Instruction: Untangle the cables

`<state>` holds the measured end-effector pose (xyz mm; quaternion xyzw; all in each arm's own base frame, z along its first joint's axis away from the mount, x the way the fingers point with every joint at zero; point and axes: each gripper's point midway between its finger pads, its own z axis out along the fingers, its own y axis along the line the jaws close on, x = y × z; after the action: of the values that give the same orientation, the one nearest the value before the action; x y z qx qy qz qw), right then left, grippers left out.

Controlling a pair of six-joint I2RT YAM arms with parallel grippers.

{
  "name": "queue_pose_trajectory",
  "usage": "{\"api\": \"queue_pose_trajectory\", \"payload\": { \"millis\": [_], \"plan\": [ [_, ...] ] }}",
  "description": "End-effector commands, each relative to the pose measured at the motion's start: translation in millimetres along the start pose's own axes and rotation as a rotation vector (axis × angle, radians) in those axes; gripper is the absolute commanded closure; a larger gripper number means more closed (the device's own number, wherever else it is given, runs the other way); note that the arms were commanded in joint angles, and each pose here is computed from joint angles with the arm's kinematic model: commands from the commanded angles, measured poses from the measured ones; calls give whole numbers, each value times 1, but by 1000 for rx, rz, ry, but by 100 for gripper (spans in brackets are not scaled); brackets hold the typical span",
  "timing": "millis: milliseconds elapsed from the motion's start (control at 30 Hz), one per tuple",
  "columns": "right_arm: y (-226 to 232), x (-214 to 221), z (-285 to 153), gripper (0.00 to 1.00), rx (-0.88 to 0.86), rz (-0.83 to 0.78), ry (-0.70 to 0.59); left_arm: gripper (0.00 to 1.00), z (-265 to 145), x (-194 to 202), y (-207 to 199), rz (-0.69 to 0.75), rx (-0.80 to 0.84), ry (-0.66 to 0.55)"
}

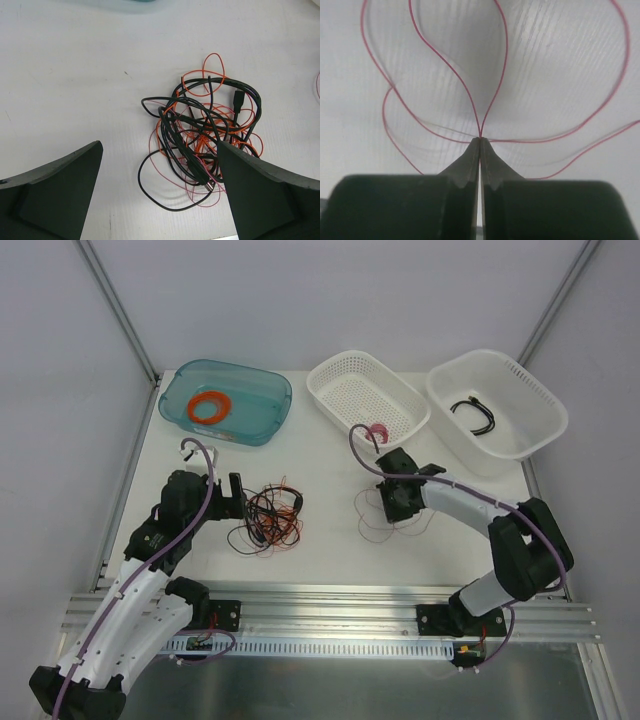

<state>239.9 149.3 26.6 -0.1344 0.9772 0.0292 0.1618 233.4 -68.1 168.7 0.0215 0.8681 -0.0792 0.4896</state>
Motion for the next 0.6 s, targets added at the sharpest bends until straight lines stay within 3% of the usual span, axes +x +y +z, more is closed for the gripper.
{"api": "queue_pose_trajectory", "payload": {
  "millis": [0,333,467,567],
  "plan": [
    [8,-48,-56,99,-21,10,-154,1,1,-6,1,22,-7,-34],
    [7,-132,-206,99,-34,-59,-440,1,3,-6,-1,23,-1,-26],
    [14,-185,-297,99,-84,-77,-684,1,4,-5,0,24,-3,-21],
    [17,-216,-336,99,-96,-85,-825,1,4,-5,0,22,-6,-20]
  ]
}}
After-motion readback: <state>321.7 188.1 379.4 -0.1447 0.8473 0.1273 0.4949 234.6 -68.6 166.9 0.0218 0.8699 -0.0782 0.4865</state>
